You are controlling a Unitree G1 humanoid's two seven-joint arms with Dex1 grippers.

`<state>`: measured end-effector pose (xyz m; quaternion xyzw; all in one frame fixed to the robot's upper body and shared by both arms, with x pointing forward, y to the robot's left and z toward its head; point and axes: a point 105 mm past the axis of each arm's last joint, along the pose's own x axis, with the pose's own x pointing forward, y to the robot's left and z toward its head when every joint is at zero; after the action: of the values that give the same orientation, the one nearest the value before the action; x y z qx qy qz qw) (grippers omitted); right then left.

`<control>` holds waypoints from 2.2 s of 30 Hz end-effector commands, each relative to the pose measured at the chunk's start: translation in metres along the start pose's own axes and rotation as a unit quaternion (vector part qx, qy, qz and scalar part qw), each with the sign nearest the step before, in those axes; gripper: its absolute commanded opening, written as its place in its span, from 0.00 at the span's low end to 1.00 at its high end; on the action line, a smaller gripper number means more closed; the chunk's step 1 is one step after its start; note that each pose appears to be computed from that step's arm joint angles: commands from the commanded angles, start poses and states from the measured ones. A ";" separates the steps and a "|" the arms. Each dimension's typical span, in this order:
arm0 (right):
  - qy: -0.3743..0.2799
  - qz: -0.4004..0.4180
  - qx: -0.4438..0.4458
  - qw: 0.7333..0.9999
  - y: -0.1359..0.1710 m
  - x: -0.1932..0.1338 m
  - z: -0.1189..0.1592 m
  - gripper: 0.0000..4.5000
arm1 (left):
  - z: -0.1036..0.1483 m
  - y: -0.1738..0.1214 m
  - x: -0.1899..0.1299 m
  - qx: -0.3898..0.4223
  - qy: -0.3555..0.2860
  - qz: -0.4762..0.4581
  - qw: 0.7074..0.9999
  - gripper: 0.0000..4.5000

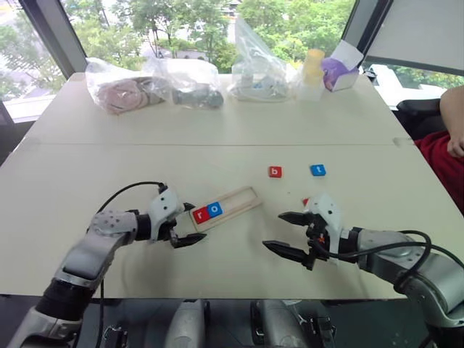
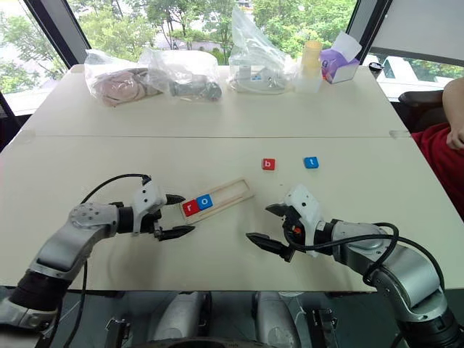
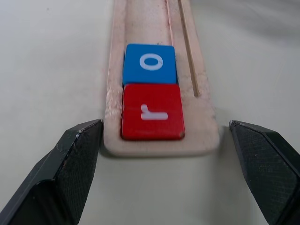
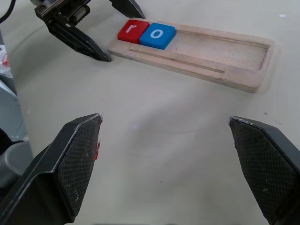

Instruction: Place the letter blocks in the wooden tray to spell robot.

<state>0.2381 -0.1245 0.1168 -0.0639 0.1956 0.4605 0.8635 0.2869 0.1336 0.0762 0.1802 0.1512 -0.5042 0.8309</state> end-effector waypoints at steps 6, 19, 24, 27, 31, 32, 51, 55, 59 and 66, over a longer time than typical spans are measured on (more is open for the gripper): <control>-0.016 -0.008 -0.014 1.000 -0.003 -0.002 0.008 1.00 | -0.016 -0.007 0.013 -0.004 0.023 -0.011 1.000 0.70; -0.046 -0.095 0.019 0.994 -0.036 -0.028 0.015 1.00 | 0.010 0.021 -0.016 0.141 0.041 -0.128 0.981 0.70; -0.052 -0.112 0.025 0.992 -0.040 -0.028 0.013 1.00 | 0.019 0.021 0.002 0.165 0.021 -0.174 0.971 0.70; -0.054 -0.116 0.030 0.991 -0.038 -0.026 0.012 1.00 | 0.021 0.019 0.013 0.179 0.015 -0.194 0.964 0.70; -0.056 -0.120 0.031 0.991 -0.038 -0.024 0.012 1.00 | 0.017 0.022 0.017 0.180 0.022 -0.201 0.963 0.70; -0.056 -0.121 0.031 0.991 -0.038 -0.024 0.012 1.00 | 0.016 0.024 0.018 0.176 0.028 -0.197 0.964 0.70; -0.065 -0.299 0.105 0.946 -0.095 0.063 0.056 1.00 | 0.031 0.032 -0.051 0.124 0.055 -0.095 0.986 1.00; -0.039 -0.349 0.128 0.928 -0.105 0.082 0.052 1.00 | 0.054 0.035 -0.073 0.105 0.043 -0.042 0.993 1.00; -0.024 -0.376 0.139 0.916 -0.110 0.088 0.047 1.00 | 0.064 0.033 -0.079 0.092 0.024 -0.002 0.995 1.00; -0.002 -0.412 0.128 0.902 -0.120 0.096 0.036 1.00 | 0.058 0.025 -0.072 0.075 0.020 0.027 0.997 1.00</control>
<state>0.3913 -0.1064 0.1029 -0.0258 0.2086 0.0451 0.9766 0.2819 0.1766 0.1553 0.2458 0.1407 -0.4942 0.8219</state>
